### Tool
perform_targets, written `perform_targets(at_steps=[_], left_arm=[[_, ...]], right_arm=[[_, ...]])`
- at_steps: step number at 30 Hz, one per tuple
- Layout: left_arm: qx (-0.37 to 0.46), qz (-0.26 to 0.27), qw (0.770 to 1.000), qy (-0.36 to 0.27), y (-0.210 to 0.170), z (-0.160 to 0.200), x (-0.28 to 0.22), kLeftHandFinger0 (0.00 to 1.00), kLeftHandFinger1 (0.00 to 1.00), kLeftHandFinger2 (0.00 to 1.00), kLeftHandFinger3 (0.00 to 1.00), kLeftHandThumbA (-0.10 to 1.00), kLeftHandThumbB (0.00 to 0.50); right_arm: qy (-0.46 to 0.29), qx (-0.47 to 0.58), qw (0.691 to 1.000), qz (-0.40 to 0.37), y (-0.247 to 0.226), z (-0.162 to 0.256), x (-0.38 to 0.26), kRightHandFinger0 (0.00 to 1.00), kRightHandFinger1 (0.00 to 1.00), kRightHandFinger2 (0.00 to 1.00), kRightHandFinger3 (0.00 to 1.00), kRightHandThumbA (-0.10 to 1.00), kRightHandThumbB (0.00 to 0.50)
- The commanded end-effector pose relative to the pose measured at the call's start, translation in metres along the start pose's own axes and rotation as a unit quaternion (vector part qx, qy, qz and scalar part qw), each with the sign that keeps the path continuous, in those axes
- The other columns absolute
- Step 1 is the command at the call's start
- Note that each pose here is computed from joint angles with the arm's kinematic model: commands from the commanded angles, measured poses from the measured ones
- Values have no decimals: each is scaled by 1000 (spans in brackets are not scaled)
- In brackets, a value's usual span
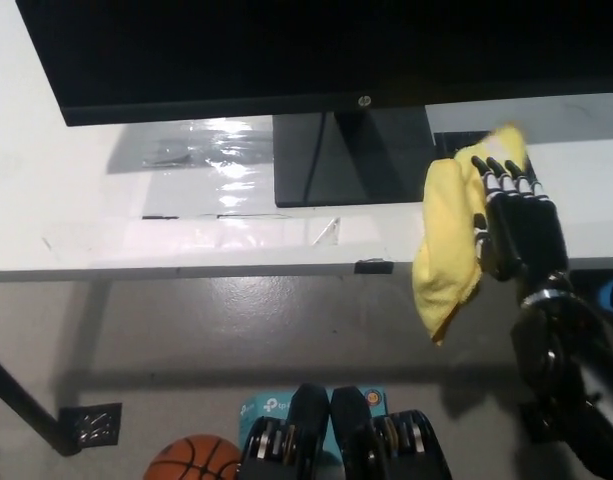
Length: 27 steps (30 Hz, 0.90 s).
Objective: The robot uses its right hand to pick up the cloth kept in the middle of the desk and use it to wipe the monitor in the middle of the desk by swiping its screen twice
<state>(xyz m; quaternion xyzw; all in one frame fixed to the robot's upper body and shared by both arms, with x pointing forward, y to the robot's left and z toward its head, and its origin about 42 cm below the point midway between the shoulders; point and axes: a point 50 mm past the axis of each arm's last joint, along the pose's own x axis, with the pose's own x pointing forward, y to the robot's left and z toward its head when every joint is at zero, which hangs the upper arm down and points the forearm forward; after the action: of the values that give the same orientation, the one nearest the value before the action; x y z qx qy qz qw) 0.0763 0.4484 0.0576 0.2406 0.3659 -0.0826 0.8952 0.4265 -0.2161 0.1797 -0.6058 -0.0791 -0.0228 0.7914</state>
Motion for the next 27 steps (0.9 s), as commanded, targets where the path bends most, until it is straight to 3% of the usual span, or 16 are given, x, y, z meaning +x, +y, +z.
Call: perform_targets(at_steps=[1, 6, 10, 14, 17, 19, 21, 22, 25, 27], left_arm=[[6, 11, 1000, 4, 10, -2, -9, 764, 748, 852, 1000, 95, 123], [4, 7, 1000, 8, 8, -4, -10, 773, 756, 866, 1000, 100, 115], [-5, 9, 1000, 9, 6, -4, -10, 765, 731, 820, 1000, 77, 119], [0, 10, 1000, 14, 6, -7, -11, 782, 759, 858, 1000, 100, 119], [3, 7, 1000, 13, 5, -9, -9, 762, 739, 834, 1000, 107, 114], [-2, 5, 1000, 14, 2, -8, -9, 772, 740, 838, 1000, 69, 105], [-2, 5, 1000, 14, 2, -7, -10, 773, 741, 840, 1000, 63, 102], [6, 5, 1000, 10, 2, -7, -10, 770, 742, 848, 1000, 79, 100], [13, 8, 1000, 5, 6, -5, -6, 776, 758, 869, 1000, 100, 106], [14, 8, 1000, 4, 5, -5, -6, 781, 763, 874, 1000, 109, 103]], right_arm=[[-17, -45, 999, -1, -66, -9, -23, 786, 1000, 1000, 1000, 342, 140], [-37, -31, 999, -12, -99, -19, -60, 686, 1000, 1000, 1000, 273, 133], [-40, -16, 999, -32, -126, -29, -97, 535, 999, 1000, 1000, 237, 117], [-40, -5, 999, -37, -135, -30, -126, 421, 902, 1000, 1000, 280, 107], [-27, 13, 999, -33, -132, -30, -161, 414, 881, 1000, 1000, 304, 99], [-13, 36, 999, -24, -115, -30, -179, 411, 807, 1000, 995, 316, 102], [-1, 64, 998, -14, -98, -29, -187, 480, 829, 1000, 979, 295, 112], [9, 110, 994, -9, -71, -30, -189, 454, 769, 929, 935, 247, 141], [41, 200, 979, 18, -30, -30, -192, 357, 566, 773, 883, 106, 131], [52, 229, 972, 23, -12, -29, -194, 304, 490, 740, 869, 88, 138]])
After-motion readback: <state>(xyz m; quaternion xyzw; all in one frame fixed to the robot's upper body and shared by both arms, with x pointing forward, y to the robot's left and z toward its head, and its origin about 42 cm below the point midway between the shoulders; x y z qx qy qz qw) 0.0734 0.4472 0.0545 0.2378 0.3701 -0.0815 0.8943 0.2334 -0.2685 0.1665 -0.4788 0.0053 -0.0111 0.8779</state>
